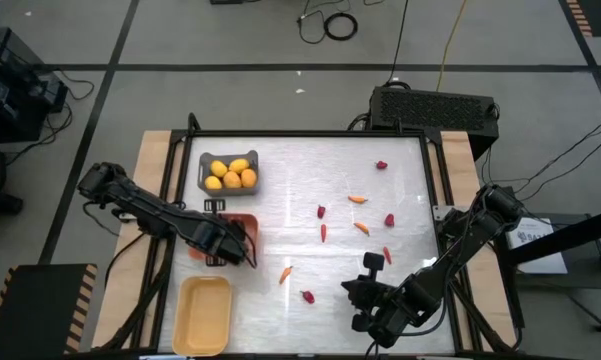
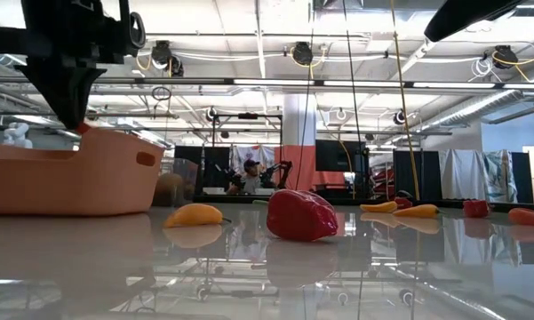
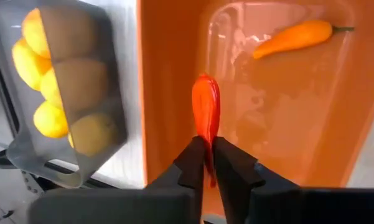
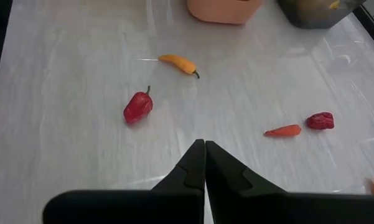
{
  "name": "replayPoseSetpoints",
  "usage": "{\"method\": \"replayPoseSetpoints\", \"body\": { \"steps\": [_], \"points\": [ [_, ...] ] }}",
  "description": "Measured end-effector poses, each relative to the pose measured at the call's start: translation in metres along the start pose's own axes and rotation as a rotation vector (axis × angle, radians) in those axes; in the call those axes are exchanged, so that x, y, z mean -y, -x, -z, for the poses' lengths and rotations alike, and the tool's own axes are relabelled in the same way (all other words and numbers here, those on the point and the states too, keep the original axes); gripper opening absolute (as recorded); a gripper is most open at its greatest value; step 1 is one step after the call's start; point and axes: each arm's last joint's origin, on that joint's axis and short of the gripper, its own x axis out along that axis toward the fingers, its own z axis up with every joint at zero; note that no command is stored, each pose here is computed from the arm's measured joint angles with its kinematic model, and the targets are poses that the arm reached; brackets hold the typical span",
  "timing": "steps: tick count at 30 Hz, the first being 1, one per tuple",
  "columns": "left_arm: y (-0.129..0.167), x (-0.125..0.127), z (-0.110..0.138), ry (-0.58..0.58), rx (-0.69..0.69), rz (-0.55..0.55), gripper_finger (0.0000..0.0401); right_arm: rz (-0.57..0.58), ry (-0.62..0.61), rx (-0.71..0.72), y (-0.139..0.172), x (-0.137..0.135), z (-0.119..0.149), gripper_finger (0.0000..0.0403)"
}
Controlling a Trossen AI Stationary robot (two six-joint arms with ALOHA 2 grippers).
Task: Sort produce into baskets
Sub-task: Put the orange chili pepper into the orange bin, then put the yellow chili pepper into the orange bin
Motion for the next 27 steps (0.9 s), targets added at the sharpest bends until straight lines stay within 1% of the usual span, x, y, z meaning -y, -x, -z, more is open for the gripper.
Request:
{"method": "replayPoseSetpoints", "body": {
  "steps": [4,6,10,12,15,18,21,24,26,27],
  "points": [
    [0.000,-0.001,0.000,0.026,0.014,-0.027,0.0097,-0.001,-0.002,0.001,0.000,0.000,0.000,0.0000],
    [0.000,0.000,-0.002,0.031,0.028,-0.022,0.0117,-0.001,-0.002,0.001,0.000,0.000,0.000,0.0000],
    [0.001,0.004,-0.011,0.060,0.116,0.022,0.0133,0.004,0.011,0.002,-0.001,0.001,-0.001,0.0000],
    [0.002,0.007,-0.017,0.025,0.178,0.049,0.0134,0.004,0.001,0.002,-0.001,0.001,-0.001,0.0000],
    [0.005,0.012,-0.028,-0.051,0.297,0.079,0.0134,-0.020,-0.096,-0.024,0.000,0.000,-0.003,0.0000],
    [0.011,0.018,-0.037,-0.137,0.423,0.067,0.0134,-0.122,-0.179,-0.128,0.004,0.000,-0.014,0.0000],
    [0.018,0.019,-0.036,-0.206,0.529,0.026,0.0134,-0.243,-0.286,-0.249,0.010,-0.001,-0.027,0.0000],
    [0.025,0.010,-0.021,-0.203,0.672,-0.005,0.0134,-0.345,-0.381,-0.357,0.015,-0.003,-0.034,0.0000],
    [0.026,-0.001,-0.006,-0.150,0.777,-0.003,0.0134,-0.381,-0.433,-0.432,0.017,-0.005,-0.033,0.0000],
    [0.027,-0.008,0.003,-0.107,0.842,-0.006,0.0134,-0.373,-0.462,-0.469,0.018,-0.005,-0.030,0.0000]
  ]
}}
